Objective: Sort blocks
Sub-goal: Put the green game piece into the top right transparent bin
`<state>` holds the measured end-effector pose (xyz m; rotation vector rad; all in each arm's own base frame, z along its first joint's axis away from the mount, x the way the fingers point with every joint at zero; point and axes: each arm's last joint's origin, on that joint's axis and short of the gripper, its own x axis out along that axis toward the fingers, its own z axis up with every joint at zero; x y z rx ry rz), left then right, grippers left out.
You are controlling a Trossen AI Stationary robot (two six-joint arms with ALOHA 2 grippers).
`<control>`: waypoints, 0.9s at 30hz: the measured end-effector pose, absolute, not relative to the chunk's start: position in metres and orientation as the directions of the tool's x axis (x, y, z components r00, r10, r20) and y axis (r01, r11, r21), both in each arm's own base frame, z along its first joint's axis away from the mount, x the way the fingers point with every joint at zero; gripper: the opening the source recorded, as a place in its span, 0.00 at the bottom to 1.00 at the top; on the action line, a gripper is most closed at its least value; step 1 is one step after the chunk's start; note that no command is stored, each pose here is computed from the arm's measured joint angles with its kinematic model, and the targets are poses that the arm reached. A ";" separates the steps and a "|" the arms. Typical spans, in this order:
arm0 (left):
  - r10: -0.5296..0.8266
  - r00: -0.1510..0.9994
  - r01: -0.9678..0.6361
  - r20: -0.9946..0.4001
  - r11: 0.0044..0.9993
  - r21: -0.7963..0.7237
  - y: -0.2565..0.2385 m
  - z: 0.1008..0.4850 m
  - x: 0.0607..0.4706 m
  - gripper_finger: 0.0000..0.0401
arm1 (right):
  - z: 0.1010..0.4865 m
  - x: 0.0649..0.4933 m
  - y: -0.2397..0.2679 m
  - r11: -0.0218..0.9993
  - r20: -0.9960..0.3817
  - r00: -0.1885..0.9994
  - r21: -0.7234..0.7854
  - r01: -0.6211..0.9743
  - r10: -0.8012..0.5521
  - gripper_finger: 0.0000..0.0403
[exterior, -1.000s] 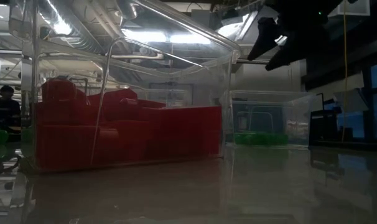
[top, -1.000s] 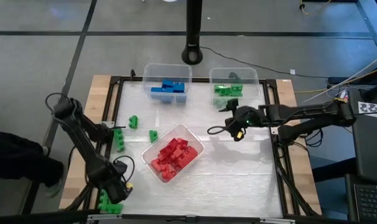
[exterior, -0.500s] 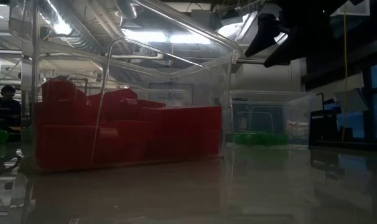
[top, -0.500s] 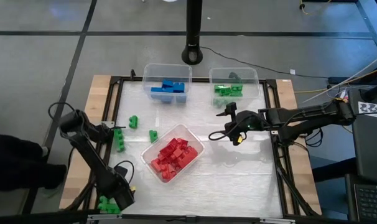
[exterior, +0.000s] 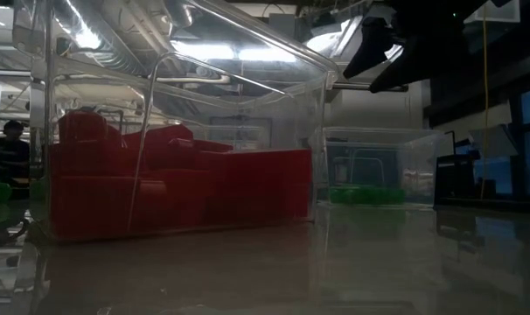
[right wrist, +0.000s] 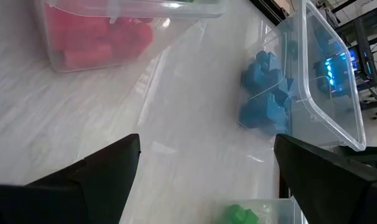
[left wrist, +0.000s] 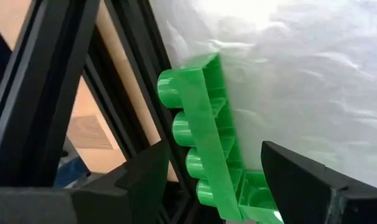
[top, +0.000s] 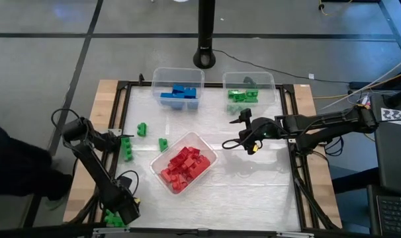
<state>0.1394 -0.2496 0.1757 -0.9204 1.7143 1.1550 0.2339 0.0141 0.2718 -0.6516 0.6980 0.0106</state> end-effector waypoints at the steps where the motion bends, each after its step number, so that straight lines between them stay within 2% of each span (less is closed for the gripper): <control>1: -0.112 -0.361 -0.897 -0.926 0.315 0.312 -0.250 0.176 0.140 0.60 | 0.272 0.234 0.014 0.803 -0.600 0.774 -0.554 -0.220 -0.202 0.92; 6: -0.117 -0.343 -0.883 -0.932 0.379 0.277 -0.247 0.174 0.146 0.60 | 0.272 0.234 0.014 0.803 -0.600 0.774 -0.554 -0.220 -0.202 0.92; 15: -0.103 -0.363 -0.879 -0.926 0.368 0.304 -0.241 0.173 0.152 0.60 | 0.272 0.234 0.014 0.801 -0.600 0.774 -0.556 -0.222 -0.202 0.92; 20: -0.110 -0.412 -0.836 -0.905 0.440 0.327 -0.243 0.160 0.157 0.60 | 0.272 0.234 0.014 0.799 -0.600 0.774 -0.557 -0.224 -0.201 0.92; 24: -0.114 -0.535 -0.772 -0.837 0.469 0.429 -0.241 0.150 0.157 0.60 | 0.272 0.234 0.014 0.797 -0.600 0.774 -0.560 -0.226 -0.201 0.92; 27: -0.117 -0.535 -0.768 -0.837 0.481 0.423 -0.244 0.147 0.156 0.60 | 0.272 0.234 0.014 0.795 -0.600 0.774 -0.561 -0.228 -0.201 0.92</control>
